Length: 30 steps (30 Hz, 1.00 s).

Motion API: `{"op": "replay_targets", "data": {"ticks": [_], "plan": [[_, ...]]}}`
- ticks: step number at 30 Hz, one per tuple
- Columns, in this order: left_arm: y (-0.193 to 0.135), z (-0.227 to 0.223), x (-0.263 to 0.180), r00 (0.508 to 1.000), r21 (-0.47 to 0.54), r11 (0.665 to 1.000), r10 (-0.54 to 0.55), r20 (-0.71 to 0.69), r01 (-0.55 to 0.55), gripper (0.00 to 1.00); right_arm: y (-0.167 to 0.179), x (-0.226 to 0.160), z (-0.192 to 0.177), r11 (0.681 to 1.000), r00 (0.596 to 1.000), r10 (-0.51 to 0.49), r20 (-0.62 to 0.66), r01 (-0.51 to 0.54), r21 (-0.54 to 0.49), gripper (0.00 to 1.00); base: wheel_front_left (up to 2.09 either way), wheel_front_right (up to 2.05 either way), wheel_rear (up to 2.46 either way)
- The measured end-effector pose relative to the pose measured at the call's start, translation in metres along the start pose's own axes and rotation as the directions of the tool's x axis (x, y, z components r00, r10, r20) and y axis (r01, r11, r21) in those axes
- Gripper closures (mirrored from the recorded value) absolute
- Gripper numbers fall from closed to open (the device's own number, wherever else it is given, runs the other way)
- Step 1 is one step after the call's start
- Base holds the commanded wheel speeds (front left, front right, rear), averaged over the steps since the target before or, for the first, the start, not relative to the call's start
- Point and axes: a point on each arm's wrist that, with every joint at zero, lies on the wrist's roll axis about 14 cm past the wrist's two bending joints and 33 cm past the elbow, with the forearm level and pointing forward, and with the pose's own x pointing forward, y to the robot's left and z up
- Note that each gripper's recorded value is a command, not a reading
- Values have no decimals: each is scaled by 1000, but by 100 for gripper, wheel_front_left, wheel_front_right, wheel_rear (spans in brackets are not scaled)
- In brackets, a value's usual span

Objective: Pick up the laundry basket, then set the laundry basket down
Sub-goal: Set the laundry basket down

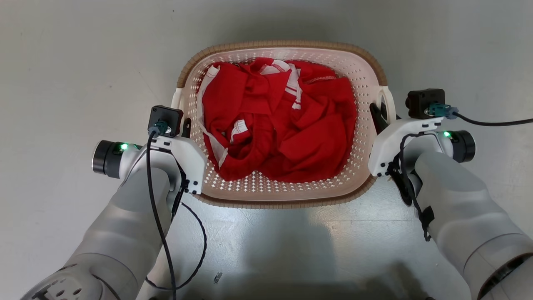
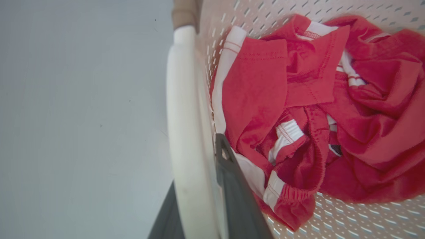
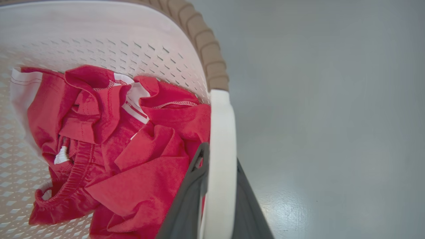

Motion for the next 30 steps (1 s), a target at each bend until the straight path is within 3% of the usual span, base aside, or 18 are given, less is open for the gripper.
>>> {"op": "replay_targets", "data": {"ticks": [15,16,17,18,19,20,21,30], "plan": [[1,1,4,1000,3,1000,-5,11,5,100,-4,6,0,1000,1000,-3,6,3,-15,100,0,0,0],[1,0,4,1000,4,1000,-5,10,5,91,-4,7,0,1000,1000,-3,6,3,-16,100,0,0,0],[1,-1,4,1000,11,1000,-7,8,7,55,-4,7,0,1000,1000,-4,6,4,-17,100,0,0,0],[0,-2,4,1000,27,1000,-16,3,16,3,-4,7,2,1000,1000,-4,9,4,-19,100,0,0,0],[0,-3,4,1000,35,999,-15,0,15,0,-6,8,3,1000,1000,-6,11,6,-26,42,0,0,0],[4,-5,3,1000,38,999,-6,-4,7,0,-11,7,4,999,1000,-14,11,15,-31,14,0,0,0],[7,-6,2,1000,39,999,-5,-7,5,0,-16,7,5,999,1000,-24,11,25,-35,0,0,0,0],[10,-3,-1,1000,35,999,-10,14,9,0,-20,7,6,998,999,-32,8,32,-48,0,0,0,0]]}}
